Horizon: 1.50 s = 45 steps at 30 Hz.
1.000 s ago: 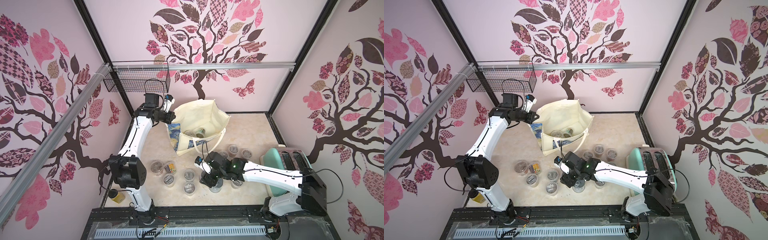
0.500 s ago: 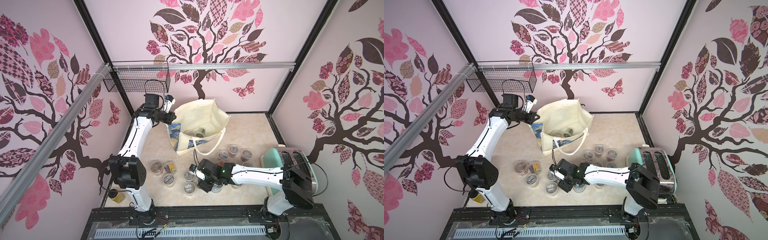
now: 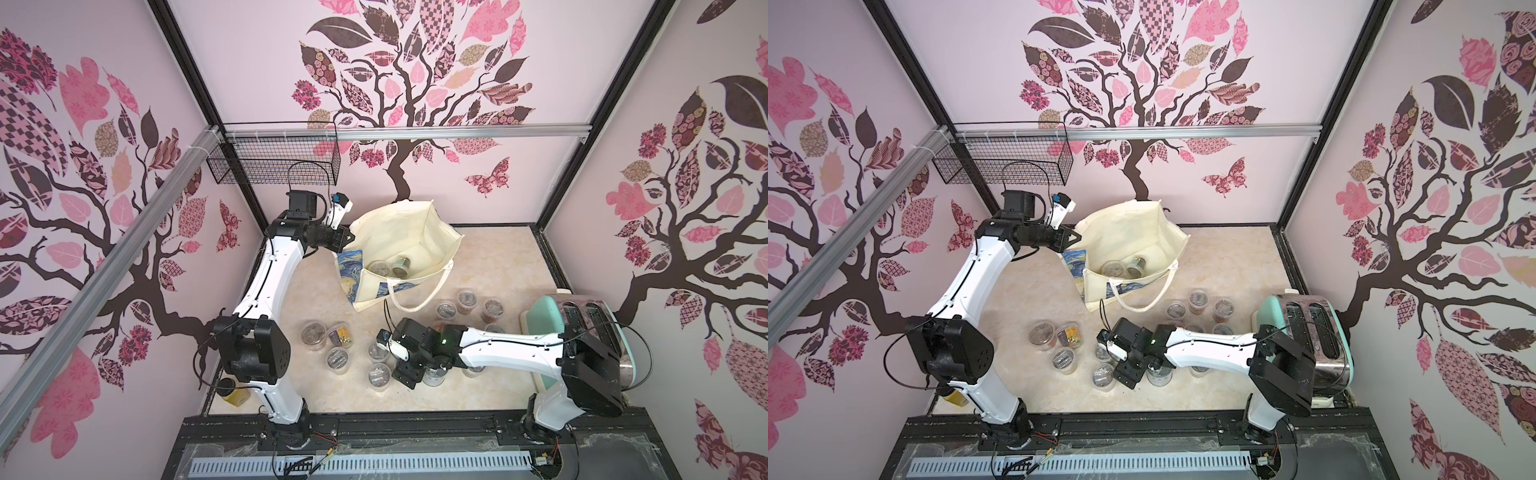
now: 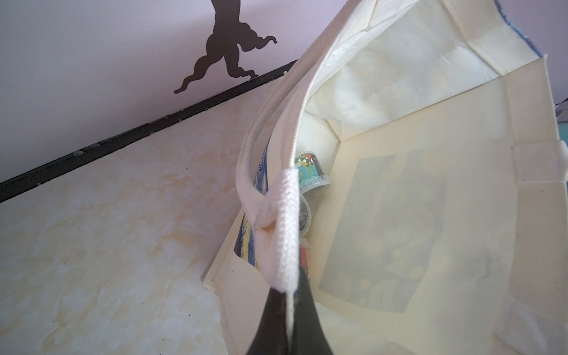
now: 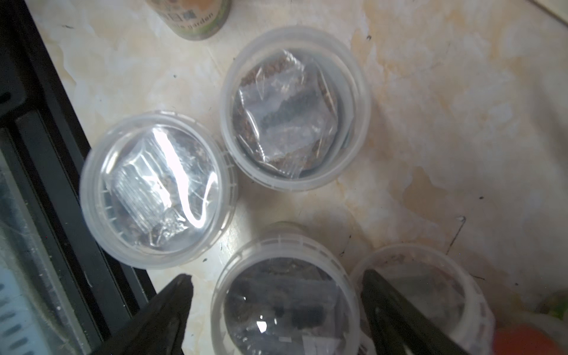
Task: Take out the seed jars from the canvas bag
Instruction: Place the seed jar at the center of the board, then adjust the canvas bag at the center of the board.
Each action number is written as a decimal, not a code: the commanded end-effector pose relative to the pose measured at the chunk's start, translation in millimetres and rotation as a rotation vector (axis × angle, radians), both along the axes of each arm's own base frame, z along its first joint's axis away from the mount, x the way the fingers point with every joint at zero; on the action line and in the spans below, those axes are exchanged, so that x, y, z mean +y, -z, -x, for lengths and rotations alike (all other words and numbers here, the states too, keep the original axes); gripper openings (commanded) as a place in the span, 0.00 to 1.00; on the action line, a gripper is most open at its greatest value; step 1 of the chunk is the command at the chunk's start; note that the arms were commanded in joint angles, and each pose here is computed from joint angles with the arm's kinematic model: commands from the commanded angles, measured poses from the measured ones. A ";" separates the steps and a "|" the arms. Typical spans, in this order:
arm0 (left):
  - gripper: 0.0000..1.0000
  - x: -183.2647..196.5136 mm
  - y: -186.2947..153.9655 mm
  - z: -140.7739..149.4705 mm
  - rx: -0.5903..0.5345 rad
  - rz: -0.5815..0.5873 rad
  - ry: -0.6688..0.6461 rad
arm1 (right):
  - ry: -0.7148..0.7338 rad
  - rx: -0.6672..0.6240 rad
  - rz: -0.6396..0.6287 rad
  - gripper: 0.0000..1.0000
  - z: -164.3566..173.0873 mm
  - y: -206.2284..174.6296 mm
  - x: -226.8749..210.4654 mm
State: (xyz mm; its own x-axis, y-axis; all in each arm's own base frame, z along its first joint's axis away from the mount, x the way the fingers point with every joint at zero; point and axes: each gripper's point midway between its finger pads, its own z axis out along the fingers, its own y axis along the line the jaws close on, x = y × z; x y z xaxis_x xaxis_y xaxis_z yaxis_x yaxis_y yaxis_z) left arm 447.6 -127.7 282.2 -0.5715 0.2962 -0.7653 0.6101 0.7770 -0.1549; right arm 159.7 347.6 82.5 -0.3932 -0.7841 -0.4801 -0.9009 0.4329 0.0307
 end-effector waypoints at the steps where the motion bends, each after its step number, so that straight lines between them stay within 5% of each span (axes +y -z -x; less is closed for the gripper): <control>1: 0.00 -4.6 -19.0 11.3 -0.065 0.023 0.058 | -0.016 -0.031 -0.103 0.90 -0.1 -47.1 11.3; 9: 0.00 -9.0 -16.9 24.8 -0.084 0.017 0.121 | -0.049 -0.229 -0.337 0.96 -10.2 -151.0 16.5; 13: 0.00 -14.7 -18.9 39.5 -0.089 0.031 0.173 | 0.090 -0.321 -0.441 0.97 -38.7 -197.7 8.7; 20: 0.00 -27.2 -14.9 80.3 -0.093 0.044 0.336 | 0.394 -0.291 -0.562 0.99 -95.9 -225.3 -3.0; 26: 0.00 -26.9 -3.5 89.6 -0.086 0.024 0.360 | 0.584 -0.318 -0.562 0.99 -139.5 -209.3 -13.0; 32: 0.00 -32.6 2.2 101.4 -0.106 -0.058 0.418 | 0.765 -0.203 -0.524 0.99 -171.4 -163.7 -25.6; 39: 0.00 -44.8 3.4 117.9 -0.105 -0.079 0.491 | 0.745 -0.177 -0.369 0.99 -173.5 -82.4 -26.2; 45: 0.00 -48.9 4.3 117.7 -0.102 -0.079 0.488 | 0.742 -0.112 -0.357 1.00 -164.6 -51.0 -24.4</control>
